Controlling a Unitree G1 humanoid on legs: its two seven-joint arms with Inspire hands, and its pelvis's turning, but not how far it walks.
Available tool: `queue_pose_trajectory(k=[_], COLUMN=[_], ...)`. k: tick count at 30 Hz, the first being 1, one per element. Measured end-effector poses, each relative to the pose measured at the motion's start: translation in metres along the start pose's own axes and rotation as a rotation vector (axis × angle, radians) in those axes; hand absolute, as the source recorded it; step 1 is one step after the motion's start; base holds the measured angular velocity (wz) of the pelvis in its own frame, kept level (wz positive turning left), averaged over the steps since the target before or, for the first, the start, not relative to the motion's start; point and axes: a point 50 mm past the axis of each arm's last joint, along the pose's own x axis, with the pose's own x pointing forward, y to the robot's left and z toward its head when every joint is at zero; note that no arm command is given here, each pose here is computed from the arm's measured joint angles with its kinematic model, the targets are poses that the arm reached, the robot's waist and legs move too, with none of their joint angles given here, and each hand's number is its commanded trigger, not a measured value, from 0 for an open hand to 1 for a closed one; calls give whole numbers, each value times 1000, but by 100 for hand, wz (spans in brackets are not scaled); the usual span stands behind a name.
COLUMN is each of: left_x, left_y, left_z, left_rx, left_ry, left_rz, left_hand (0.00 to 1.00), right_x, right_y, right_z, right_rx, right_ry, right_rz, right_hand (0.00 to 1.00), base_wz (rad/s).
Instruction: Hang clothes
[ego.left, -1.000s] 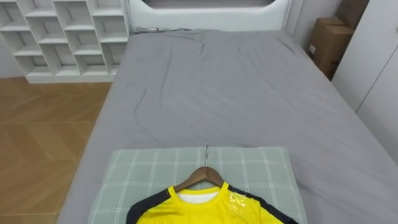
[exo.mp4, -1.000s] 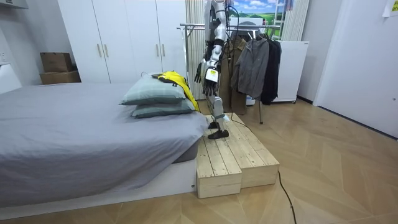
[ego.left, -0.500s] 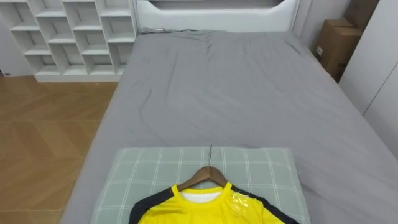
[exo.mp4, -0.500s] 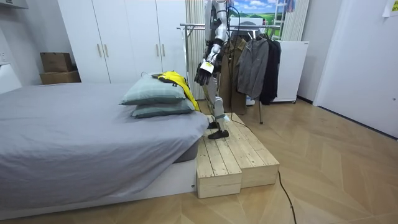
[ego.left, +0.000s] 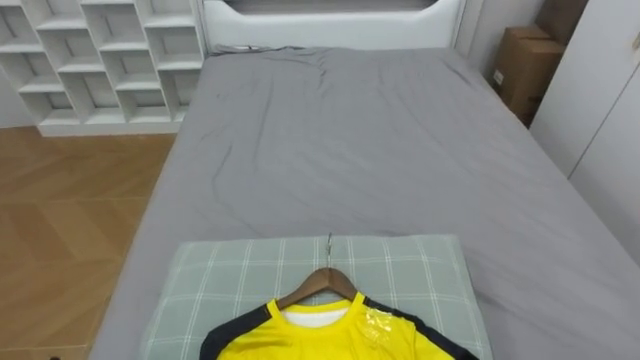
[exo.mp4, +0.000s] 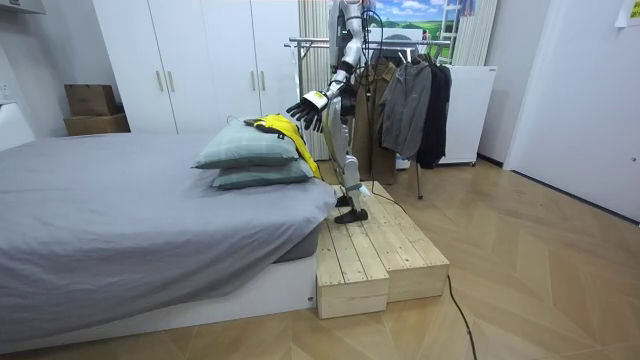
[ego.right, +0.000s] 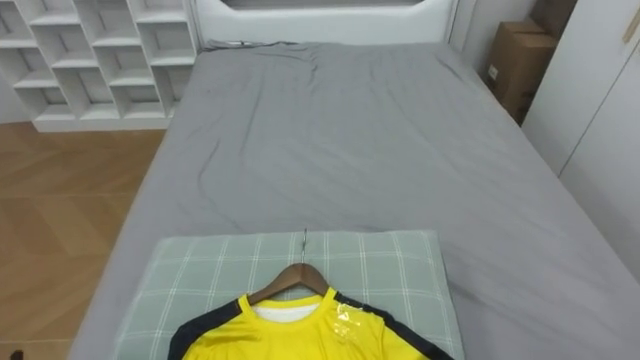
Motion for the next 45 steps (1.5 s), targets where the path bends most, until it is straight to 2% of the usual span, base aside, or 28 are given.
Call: queue_pose_trajectory(k=[5, 9, 21, 32, 45], left_x=[8, 5, 0, 7, 6], left_y=[-1, -6, -11, -12, -15], left_z=[20, 26, 30, 49, 52], left_rx=[9, 42, 60, 87, 126], left_ry=[-98, -160, -199, -297, -340], left_rz=[12, -16, -48, -55, -91], left_hand=[0, 0, 0, 0, 0], right_x=[1, 1, 1, 1, 1], right_y=[1, 2, 1, 2, 2], right_z=[4, 6, 8, 9, 8], right_rx=[-22, -25, -26, -27, -36], right_ry=[-8, -13, -18, -20, -17], right_rz=[23, 27, 24, 23, 4], right_hand=[0, 0, 0, 0, 0], base_wz=[0, 0, 0, 0, 0])
